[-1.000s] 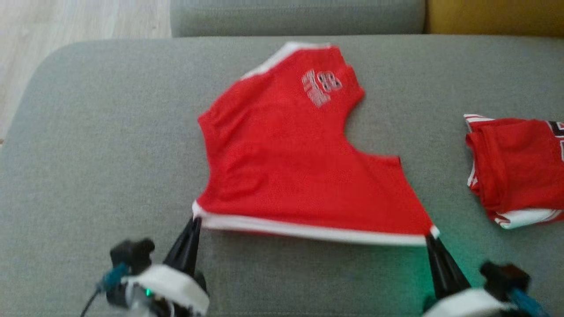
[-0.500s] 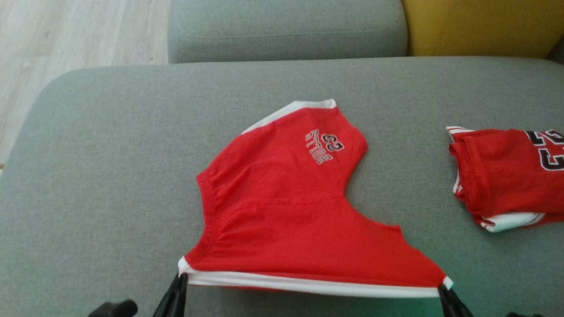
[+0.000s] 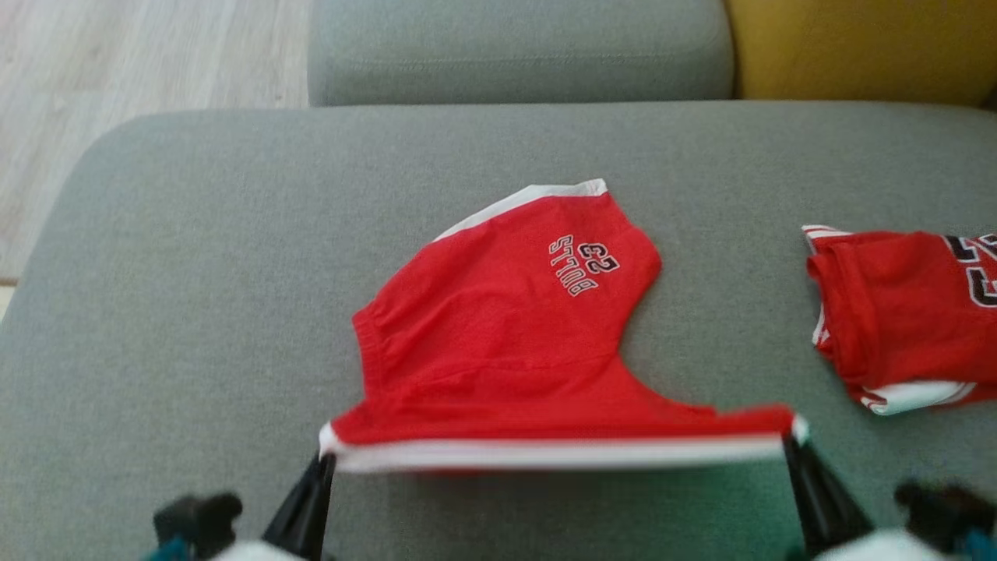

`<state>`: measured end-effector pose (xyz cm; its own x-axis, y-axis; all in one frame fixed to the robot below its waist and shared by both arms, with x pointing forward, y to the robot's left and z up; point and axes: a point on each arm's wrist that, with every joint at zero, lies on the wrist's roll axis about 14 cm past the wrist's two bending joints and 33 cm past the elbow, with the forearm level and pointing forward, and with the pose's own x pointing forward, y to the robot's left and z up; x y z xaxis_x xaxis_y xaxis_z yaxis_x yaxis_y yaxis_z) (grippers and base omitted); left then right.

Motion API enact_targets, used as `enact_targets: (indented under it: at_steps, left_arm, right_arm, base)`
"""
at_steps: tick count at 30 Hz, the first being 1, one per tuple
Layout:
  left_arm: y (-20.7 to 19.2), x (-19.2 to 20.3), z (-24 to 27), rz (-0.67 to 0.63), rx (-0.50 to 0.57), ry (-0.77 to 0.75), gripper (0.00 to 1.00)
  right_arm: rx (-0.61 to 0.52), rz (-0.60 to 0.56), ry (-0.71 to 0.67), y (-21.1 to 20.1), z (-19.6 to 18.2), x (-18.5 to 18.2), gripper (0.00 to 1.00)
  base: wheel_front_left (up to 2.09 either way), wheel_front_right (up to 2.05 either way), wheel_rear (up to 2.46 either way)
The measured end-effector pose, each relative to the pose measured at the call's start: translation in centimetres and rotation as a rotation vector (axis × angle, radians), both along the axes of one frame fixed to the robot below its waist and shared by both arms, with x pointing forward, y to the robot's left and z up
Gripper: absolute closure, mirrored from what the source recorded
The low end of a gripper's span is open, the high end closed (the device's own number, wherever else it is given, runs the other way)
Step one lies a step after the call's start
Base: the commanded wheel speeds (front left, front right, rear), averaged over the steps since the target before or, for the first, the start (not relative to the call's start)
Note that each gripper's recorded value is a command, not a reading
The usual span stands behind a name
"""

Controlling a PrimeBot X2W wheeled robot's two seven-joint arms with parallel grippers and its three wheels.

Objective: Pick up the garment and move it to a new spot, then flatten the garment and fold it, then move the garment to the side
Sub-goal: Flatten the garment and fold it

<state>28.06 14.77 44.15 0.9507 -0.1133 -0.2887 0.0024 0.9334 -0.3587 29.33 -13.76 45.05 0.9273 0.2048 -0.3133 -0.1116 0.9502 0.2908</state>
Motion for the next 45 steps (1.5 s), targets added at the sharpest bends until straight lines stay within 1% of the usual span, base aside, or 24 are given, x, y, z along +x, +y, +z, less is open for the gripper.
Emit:
enact_targets:
  at_steps: [1,6,10,11,12,16,21,25,28,29,30,31,32,33,34,37,40,45]
  left_arm:
    - [0.0,0.0,0.0,0.0,0.0,0.0,1.0]
    - [-0.4,3.4,0.5,-0.063,0.016,-0.013,1.0]
    - [0.3,6.3,0.3,-0.062,0.015,-0.004,1.0]
    - [0.3,6.9,0.2,-0.063,0.002,0.0,1.0]
    - [0.3,8.1,-0.2,-0.073,-0.004,0.015,1.0]
    - [0.5,11.1,-0.4,-0.08,-0.009,0.015,1.0]
    - [1.2,14.9,-0.7,-0.059,-0.025,0.002,1.0]
    - [1.9,16.7,-1.7,-0.031,-0.049,0.03,1.0]
    - [2.1,17.3,-3.1,-0.02,-0.068,0.072,1.0]
    - [2.2,17.4,-3.5,-0.014,-0.07,0.085,0.9]
    - [2.2,17.6,-3.8,-0.014,-0.071,0.092,0.59]
    - [2.2,17.7,-4.1,-0.014,-0.073,0.105,0.05]
    - [2.2,17.8,-4.4,-0.013,-0.074,0.108,0.0]
    - [2.2,17.9,-4.5,-0.008,-0.075,0.108,0.0]
    - [2.3,18.0,-4.6,-0.003,-0.076,0.103,0.0]
    - [2.3,18.1,-4.7,0.009,-0.072,0.082,0.0]
    - [2.3,18.3,-4.0,0.018,-0.061,0.023,0.0]
    - [3.7,18.4,-1.8,0.045,0.035,-0.093,0.0]
  right_arm:
    - [0.0,0.0,0.0,0.0,0.0,0.0,1.0]
    - [-0.025,0.034,-0.083,1.0,1.7,5.7,1.0]
    - [-0.049,0.086,-0.098,2.7,1.9,10.0,1.0]
    - [-0.059,0.101,-0.094,3.2,1.7,11.2,1.0]
    - [-0.074,0.131,-0.084,4.1,1.4,13.5,1.0]
    - [-0.086,0.181,-0.071,5.9,0.7,18.0,1.0]
    - [-0.096,0.223,-0.05,7.9,-0.4,23.0,1.0]
    - [-0.109,0.253,-0.026,9.3,-1.6,26.1,1.0]
    - [-0.112,0.269,0.012,10.2,-3.3,27.3,1.0]
    - [-0.114,0.277,0.026,10.6,-4.0,27.5,1.0]
    - [-0.114,0.282,0.036,10.8,-4.5,27.6,1.0]
    - [-0.114,0.287,0.041,11.1,-5.0,27.6,0.56]
    - [-0.114,0.291,0.043,11.3,-5.4,27.6,0.05]
    - [-0.115,0.295,0.045,11.5,-5.7,27.6,0.05]
    - [-0.116,0.296,0.042,11.5,-5.9,27.5,0.0]
    - [-0.113,0.284,0.005,11.2,-5.7,27.4,0.0]
    - [-0.102,0.266,-0.077,11.0,-4.2,27.5,0.0]
    - [-0.084,0.244,-0.24,10.6,-0.4,27.2,0.0]
  base:
    - [0.0,0.0,0.0]
    - [0.0,0.0,0.0]
    - [0.0,0.0,0.0]
    - [0.0,0.0,0.0]
    - [0.0,0.0,0.0]
    - [0.0,0.0,0.0]
    - [0.0,0.0,0.0]
    - [0.0,0.0,0.0]
    - [0.0,0.0,0.0]
    - [0.0,0.0,0.0]
    - [0.0,0.0,0.0]
    - [0.0,0.0,0.0]
    - [0.0,0.0,0.0]
    - [0.0,0.0,0.0]
    - [0.0,0.0,0.0]
    - [0.0,0.0,0.0]
    - [0.0,0.0,0.0]
    - [0.0,0.0,0.0]
